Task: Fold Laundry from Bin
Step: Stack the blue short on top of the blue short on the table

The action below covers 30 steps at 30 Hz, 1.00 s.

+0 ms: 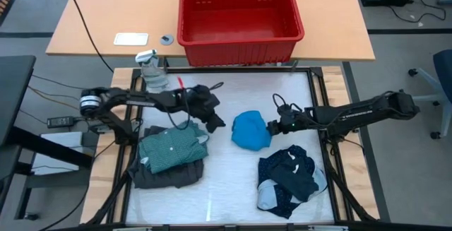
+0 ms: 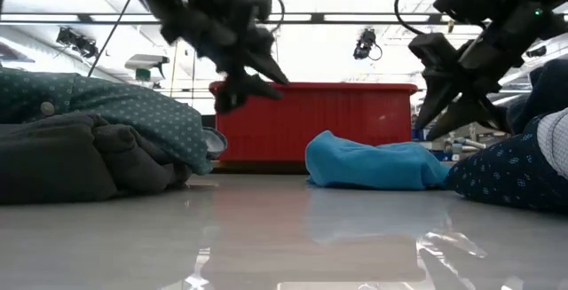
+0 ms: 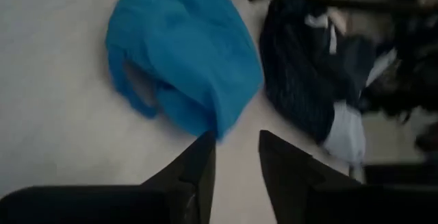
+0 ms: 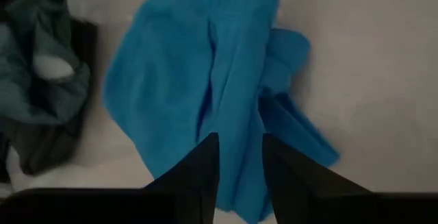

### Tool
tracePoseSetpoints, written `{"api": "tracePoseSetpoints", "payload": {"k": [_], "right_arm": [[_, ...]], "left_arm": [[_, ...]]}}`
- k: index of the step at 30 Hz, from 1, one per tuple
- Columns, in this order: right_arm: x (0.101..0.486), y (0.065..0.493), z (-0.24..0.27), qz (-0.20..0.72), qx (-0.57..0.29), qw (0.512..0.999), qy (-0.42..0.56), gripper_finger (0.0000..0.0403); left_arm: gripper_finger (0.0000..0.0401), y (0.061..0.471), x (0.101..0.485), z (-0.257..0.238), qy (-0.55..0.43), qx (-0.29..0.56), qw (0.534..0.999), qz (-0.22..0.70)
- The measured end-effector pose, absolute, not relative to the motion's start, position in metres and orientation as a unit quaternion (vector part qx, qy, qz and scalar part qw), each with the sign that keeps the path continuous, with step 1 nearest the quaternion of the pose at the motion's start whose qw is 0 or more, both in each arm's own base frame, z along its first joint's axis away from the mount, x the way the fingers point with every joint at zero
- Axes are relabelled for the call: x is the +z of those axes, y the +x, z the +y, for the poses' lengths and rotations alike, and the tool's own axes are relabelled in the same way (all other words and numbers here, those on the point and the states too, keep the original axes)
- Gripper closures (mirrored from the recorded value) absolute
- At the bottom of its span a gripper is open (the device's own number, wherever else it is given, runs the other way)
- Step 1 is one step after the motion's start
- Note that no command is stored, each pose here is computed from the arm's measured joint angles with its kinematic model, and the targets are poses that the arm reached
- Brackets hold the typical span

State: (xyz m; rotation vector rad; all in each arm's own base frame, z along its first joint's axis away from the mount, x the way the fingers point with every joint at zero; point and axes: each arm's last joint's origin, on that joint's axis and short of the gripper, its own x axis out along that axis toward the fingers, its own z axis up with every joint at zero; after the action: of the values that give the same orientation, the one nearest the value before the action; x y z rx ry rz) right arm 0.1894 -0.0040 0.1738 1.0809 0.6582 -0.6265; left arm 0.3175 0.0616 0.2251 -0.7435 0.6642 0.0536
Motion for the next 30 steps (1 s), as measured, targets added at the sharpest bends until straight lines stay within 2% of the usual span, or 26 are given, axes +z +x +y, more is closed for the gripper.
{"api": "tracePoseSetpoints", "payload": {"k": [4, 7, 10, 13, 17, 19, 27, 30], "right_arm": [[0.171, 0.191, -0.003, 0.307, -0.290, 0.749, 0.511, 0.0252], [0.170, 0.190, -0.007, 0.308, -0.301, 0.735, 0.523, 0.0203], [0.169, 0.188, -0.011, 0.324, -0.292, 0.725, 0.533, 0.0144], [0.169, 0.188, -0.013, 0.345, -0.264, 0.718, 0.545, 0.0080], [0.169, 0.188, -0.013, 0.350, -0.255, 0.701, 0.566, 0.0015], [0.167, 0.189, -0.013, 0.342, -0.261, 0.702, 0.567, 0.0008], [0.134, 0.203, -0.026, 0.307, -0.279, 0.687, 0.597, 0.0030], [0.124, 0.216, -0.032, 0.294, -0.264, 0.700, 0.595, 0.0034]], "left_arm": [[0.0233, 0.333, 0.195, 0.063, -0.406, 0.024, 0.866, 0.290], [0.0180, 0.344, 0.175, 0.065, -0.430, 0.025, 0.854, 0.292], [0.0134, 0.356, 0.161, 0.066, -0.430, 0.005, 0.862, 0.268], [0.0106, 0.365, 0.148, 0.065, -0.427, -0.007, 0.869, 0.250], [0.0089, 0.367, 0.130, 0.067, -0.482, 0.017, 0.836, 0.264], [0.0088, 0.368, 0.124, 0.068, -0.491, 0.024, 0.828, 0.269], [0.0087, 0.375, 0.114, 0.070, -0.487, 0.024, 0.838, 0.244], [0.0097, 0.375, 0.112, 0.068, -0.455, 0.046, 0.855, 0.244]]}}
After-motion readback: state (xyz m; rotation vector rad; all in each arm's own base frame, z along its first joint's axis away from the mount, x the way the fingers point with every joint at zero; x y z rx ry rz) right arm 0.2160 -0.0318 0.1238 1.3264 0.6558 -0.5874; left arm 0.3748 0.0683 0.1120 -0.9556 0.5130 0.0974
